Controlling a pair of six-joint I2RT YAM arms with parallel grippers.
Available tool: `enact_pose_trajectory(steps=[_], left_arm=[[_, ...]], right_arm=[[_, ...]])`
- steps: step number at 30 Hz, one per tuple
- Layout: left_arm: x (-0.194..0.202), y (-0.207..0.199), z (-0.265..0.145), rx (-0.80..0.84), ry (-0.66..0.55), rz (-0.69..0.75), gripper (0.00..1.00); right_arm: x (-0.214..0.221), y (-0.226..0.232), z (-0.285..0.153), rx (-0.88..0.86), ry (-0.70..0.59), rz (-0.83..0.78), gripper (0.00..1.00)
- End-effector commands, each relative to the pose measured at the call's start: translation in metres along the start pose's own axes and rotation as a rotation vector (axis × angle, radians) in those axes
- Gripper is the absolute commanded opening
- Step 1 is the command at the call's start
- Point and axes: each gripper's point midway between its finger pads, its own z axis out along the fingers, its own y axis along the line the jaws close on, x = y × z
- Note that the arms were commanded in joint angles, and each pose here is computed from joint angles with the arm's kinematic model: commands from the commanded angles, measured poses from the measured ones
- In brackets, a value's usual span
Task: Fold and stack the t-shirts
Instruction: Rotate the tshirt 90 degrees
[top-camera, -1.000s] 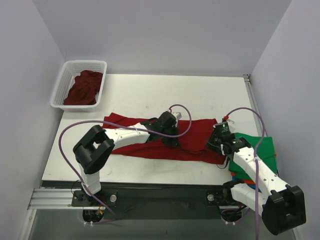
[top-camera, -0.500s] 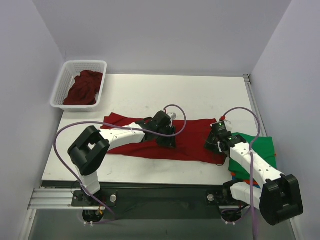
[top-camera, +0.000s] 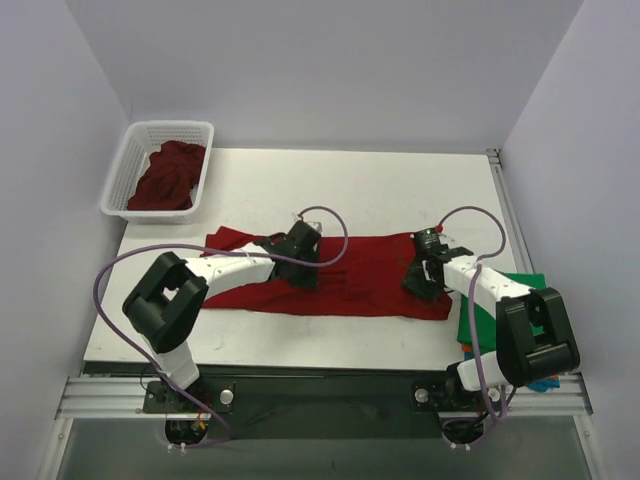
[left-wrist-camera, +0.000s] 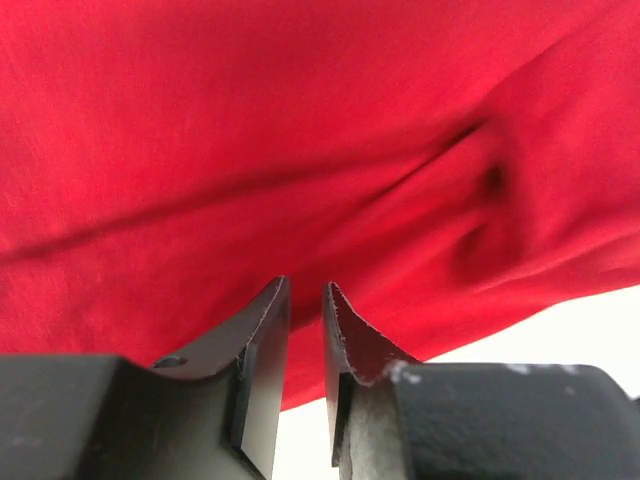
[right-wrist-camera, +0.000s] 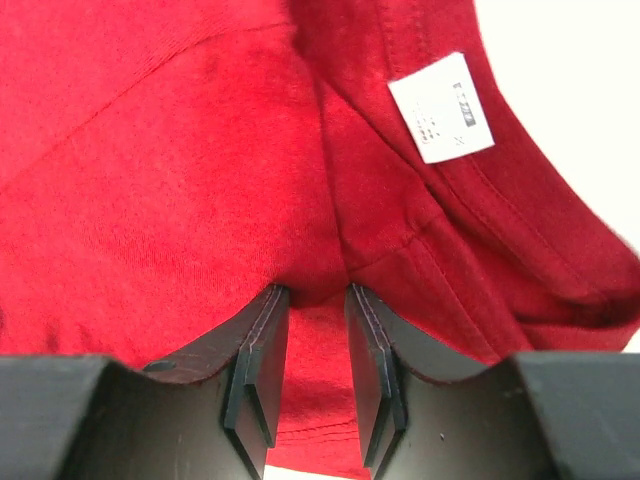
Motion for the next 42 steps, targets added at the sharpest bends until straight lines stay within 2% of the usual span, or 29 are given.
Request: enact_pose_trajectory(steps=[1, 6, 7, 10, 11, 13, 14, 15, 16, 17, 18, 20, 21, 24, 25, 27, 29, 31, 32, 34, 35, 37, 42], left_arm=[[0.026, 0.024, 0.012, -0.092, 0.051, -0.003, 0.29], [0.055, 0.032, 0.012, -0.14, 0.077, -0.017, 0.29], [0.058, 0.026, 0.013, -0.124, 0.069, -0.049, 0.29], [0.07, -0.004, 0.012, -0.027, 0.053, -0.103, 0.29], [0.078, -0.016, 0.014, -0.009, 0.062, -0.096, 0.29], [0.066, -0.046, 0.016, 0.066, 0.048, -0.137, 0.29], [0.065, -0.057, 0.022, 0.094, 0.055, -0.146, 0.31], [0.06, -0.07, 0.025, 0.136, 0.06, -0.158, 0.33], [0.038, -0.103, 0.019, 0.238, 0.041, -0.177, 0.34], [0.036, -0.111, 0.027, 0.245, 0.06, -0.183, 0.36], [0.028, -0.122, 0.025, 0.271, 0.062, -0.183, 0.38], [-0.001, -0.146, 0.008, 0.315, 0.019, -0.164, 0.43], [-0.007, -0.146, 0.001, 0.308, 0.008, -0.15, 0.48], [-0.029, -0.126, -0.024, 0.287, -0.06, -0.13, 0.51], [-0.039, -0.107, -0.027, 0.243, -0.093, -0.143, 0.51], [-0.031, -0.076, -0.038, 0.182, -0.089, -0.096, 0.51], [-0.028, -0.052, -0.044, 0.113, -0.106, -0.05, 0.49], [-0.007, -0.028, -0.039, 0.044, -0.067, 0.021, 0.46], [-0.004, -0.025, -0.039, 0.046, -0.063, 0.041, 0.43], [0.013, -0.013, -0.034, 0.02, -0.043, 0.075, 0.41], [0.018, -0.009, -0.035, 0.009, -0.043, 0.08, 0.4], [0.029, 0.005, -0.031, -0.033, -0.033, 0.084, 0.41], [0.057, 0.024, -0.024, -0.11, 0.003, 0.094, 0.41]], right_arm=[[-0.028, 0.011, 0.005, 0.018, -0.037, 0.015, 0.3], [-0.048, 0.02, 0.024, 0.063, -0.003, -0.018, 0.3], [-0.067, 0.033, 0.022, 0.042, -0.029, -0.017, 0.31], [-0.083, 0.041, 0.034, 0.074, 0.014, -0.064, 0.3], [-0.107, 0.058, 0.037, 0.061, -0.009, -0.074, 0.3], [-0.121, 0.065, 0.041, 0.083, 0.008, -0.127, 0.31], [-0.148, 0.086, 0.044, 0.062, -0.026, -0.132, 0.31], [-0.158, 0.092, 0.047, 0.062, -0.031, -0.148, 0.32], [-0.168, 0.1, 0.048, 0.053, -0.028, -0.182, 0.34], [-0.168, 0.104, 0.067, 0.064, 0.007, -0.203, 0.35], [-0.195, 0.122, 0.053, 0.034, -0.031, -0.204, 0.39], [-0.203, 0.134, 0.061, 0.015, -0.006, -0.229, 0.43], [-0.218, 0.145, 0.048, -0.01, -0.039, -0.229, 0.48], [-0.232, 0.15, 0.021, -0.039, -0.089, -0.216, 0.52], [-0.229, 0.148, 0.015, -0.037, -0.087, -0.213, 0.52], [-0.23, 0.145, -0.013, -0.051, -0.122, -0.172, 0.53], [-0.207, 0.138, -0.022, -0.049, -0.095, -0.138, 0.52], [-0.19, 0.136, -0.022, -0.047, -0.077, -0.117, 0.52], [-0.167, 0.129, -0.019, -0.035, -0.046, -0.125, 0.52], [-0.158, 0.134, -0.023, -0.073, -0.08, -0.081, 0.52], [-0.133, 0.124, -0.009, -0.053, -0.037, -0.084, 0.52], [-0.128, 0.125, -0.002, -0.071, -0.056, -0.055, 0.51], [-0.108, 0.121, 0.024, -0.036, 0.002, -0.087, 0.5]])
